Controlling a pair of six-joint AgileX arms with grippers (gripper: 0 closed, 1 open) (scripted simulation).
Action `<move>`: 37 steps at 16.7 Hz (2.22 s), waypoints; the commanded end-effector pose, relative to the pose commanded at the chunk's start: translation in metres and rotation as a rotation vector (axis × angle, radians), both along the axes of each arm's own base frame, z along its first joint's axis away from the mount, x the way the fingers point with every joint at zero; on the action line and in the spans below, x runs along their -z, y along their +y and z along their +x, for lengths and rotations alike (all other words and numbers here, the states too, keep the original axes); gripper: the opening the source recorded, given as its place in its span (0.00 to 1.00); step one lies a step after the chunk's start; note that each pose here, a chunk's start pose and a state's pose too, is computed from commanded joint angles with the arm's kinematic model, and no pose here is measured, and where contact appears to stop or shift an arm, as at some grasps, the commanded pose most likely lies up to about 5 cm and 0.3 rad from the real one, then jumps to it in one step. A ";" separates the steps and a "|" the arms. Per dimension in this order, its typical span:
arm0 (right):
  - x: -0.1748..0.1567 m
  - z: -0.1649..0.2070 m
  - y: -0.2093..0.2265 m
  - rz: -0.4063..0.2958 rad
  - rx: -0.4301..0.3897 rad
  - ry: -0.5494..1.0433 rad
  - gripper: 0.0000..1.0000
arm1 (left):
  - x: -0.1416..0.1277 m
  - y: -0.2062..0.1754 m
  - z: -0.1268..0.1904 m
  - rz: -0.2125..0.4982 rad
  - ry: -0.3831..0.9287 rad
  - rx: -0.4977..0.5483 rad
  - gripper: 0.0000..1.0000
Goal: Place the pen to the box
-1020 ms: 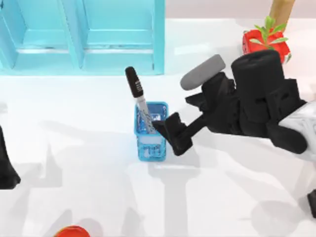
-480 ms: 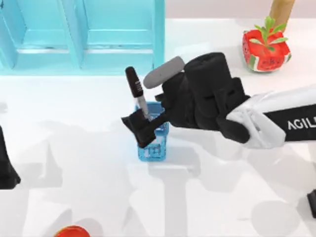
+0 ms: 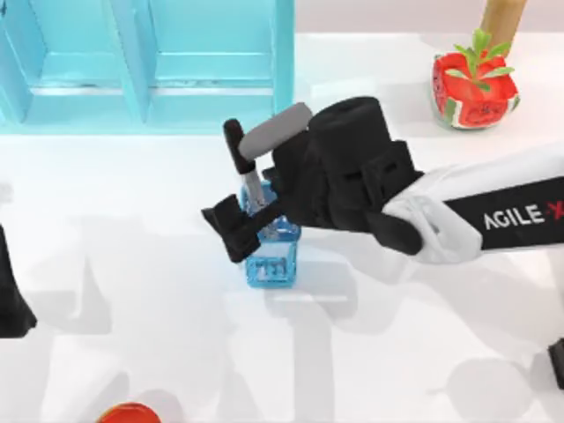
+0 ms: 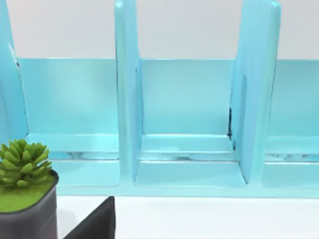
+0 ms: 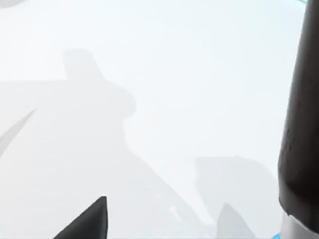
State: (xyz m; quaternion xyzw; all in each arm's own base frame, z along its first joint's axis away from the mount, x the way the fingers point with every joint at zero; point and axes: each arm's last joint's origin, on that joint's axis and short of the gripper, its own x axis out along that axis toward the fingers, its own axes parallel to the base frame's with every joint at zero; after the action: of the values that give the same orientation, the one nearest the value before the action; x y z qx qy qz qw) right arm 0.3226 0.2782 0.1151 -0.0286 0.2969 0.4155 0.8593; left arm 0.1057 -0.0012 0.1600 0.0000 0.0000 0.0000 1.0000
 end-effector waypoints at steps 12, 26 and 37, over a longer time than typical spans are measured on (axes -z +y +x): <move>0.000 0.000 0.000 0.000 0.000 0.000 0.02 | 0.000 0.000 0.000 0.000 0.000 0.000 1.00; -0.053 0.021 -0.030 0.037 0.003 -0.076 0.00 | 0.000 0.000 0.000 0.000 0.000 0.000 1.00; -0.159 0.002 -0.148 0.016 0.007 -0.023 0.00 | 0.000 0.000 0.000 0.000 0.000 0.000 1.00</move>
State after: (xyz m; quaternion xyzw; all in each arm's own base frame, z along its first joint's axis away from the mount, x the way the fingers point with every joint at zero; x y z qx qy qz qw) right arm 0.3247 0.1304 0.2739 -0.0254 0.2835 0.4147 0.8643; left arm 0.1057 -0.0012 0.1600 0.0000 0.0000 0.0000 1.0000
